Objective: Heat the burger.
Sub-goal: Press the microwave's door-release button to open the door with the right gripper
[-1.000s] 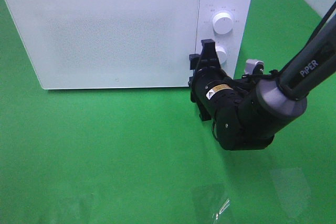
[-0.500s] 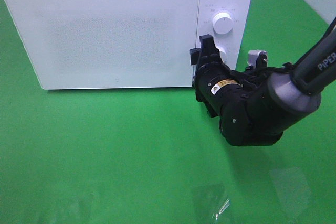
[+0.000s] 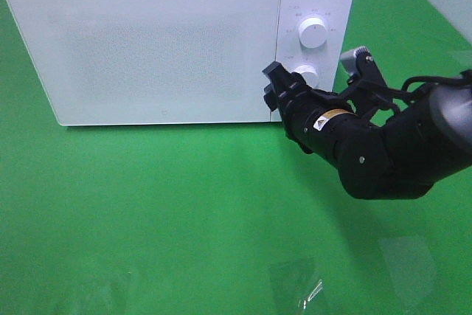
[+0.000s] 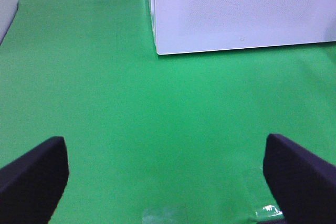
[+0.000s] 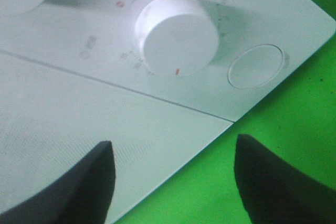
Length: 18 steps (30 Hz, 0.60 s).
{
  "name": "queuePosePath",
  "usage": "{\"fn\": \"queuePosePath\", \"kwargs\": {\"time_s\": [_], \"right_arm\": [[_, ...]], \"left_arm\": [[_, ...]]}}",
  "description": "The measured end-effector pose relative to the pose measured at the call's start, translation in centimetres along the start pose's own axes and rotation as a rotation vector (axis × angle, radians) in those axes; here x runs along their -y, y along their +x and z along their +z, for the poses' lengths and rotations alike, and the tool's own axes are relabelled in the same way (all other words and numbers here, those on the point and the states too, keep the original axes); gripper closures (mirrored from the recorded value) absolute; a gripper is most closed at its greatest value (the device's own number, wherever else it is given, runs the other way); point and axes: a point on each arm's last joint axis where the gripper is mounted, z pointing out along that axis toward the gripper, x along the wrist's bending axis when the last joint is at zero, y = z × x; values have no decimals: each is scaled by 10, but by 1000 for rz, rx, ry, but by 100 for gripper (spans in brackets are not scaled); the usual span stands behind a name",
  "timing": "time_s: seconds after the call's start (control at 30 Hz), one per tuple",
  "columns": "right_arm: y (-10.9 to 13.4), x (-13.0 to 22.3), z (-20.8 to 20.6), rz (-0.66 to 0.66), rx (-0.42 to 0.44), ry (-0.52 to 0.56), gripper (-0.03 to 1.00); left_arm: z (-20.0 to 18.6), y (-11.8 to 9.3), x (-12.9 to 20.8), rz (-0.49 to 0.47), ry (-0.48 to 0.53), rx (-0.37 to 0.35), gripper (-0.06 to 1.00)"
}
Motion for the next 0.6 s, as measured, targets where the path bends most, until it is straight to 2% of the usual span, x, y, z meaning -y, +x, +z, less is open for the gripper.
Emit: {"fn": "queuePosePath", "kwargs": {"time_s": [0.1, 0.17, 0.2, 0.23, 0.27, 0.3, 0.33, 0.37, 0.4, 0.43, 0.53, 0.57, 0.6], "right_arm": [[2, -1, -2, -59, 6, 17, 34], [12, -8, -10, -283, 6, 60, 34], [12, -8, -10, -283, 6, 60, 34], [19, -12, -16, -394, -10, 79, 34], [19, -12, -16, -394, -10, 79, 34], [26, -15, -21, -510, -34, 103, 34], [26, -15, -21, -510, -34, 103, 34], [31, -17, -27, -626, -53, 131, 34], [31, -17, -27, -626, -53, 131, 34], [37, -20, -33, -713, -73, 160, 34], [39, -21, -36, -756, -81, 180, 34], [41, -25, -45, -853, -93, 257, 35], [42, -27, -48, -875, -96, 275, 35]], "left_arm": [[0, 0, 0, 0, 0, 0, 2], [0, 0, 0, 0, 0, 0, 2], [0, 0, 0, 0, 0, 0, 2], [0, 0, 0, 0, -1, 0, 2], [0, 0, 0, 0, -1, 0, 2], [0, 0, 0, 0, -1, 0, 2], [0, 0, 0, 0, -1, 0, 2], [0, 0, 0, 0, -1, 0, 2], [0, 0, 0, 0, -1, 0, 2], [0, 0, 0, 0, -1, 0, 2], [0, 0, 0, 0, -1, 0, 2], [0, 0, 0, 0, -1, 0, 2], [0, 0, 0, 0, -1, 0, 2]]}}
